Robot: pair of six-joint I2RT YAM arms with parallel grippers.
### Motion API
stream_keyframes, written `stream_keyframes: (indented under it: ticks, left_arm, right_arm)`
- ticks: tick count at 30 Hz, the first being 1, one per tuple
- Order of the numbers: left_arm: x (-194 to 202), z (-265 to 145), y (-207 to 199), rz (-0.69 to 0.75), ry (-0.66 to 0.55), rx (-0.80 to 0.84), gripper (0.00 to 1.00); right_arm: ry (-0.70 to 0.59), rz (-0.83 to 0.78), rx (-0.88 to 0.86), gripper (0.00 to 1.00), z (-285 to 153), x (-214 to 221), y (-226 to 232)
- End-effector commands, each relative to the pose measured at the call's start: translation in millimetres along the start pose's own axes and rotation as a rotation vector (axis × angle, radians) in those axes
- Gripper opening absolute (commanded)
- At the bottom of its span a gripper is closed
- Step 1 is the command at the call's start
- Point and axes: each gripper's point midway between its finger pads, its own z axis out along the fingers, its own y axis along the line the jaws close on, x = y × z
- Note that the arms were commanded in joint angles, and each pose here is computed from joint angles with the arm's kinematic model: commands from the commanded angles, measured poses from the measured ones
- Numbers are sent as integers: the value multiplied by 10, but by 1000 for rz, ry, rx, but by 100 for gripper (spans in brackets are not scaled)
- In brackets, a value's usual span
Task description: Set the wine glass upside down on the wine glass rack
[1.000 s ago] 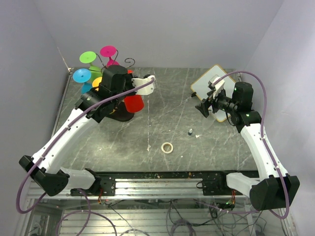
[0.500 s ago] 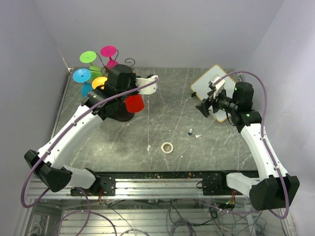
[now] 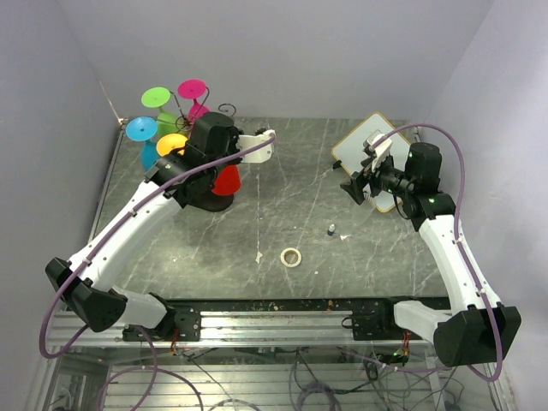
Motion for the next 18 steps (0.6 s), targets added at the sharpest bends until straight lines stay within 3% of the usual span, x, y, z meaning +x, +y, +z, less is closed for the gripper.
stream_keyframes:
  ticks: [1,18]
  left_arm:
    - [-14,-29,34,-31,5,-2,28]
    - [-173,-264,128,-143,-117,1,42]
  right_arm:
    - [-11,2,-4,87,-17,3,14]
    - [-8,9,-6,87,-18,20,5]
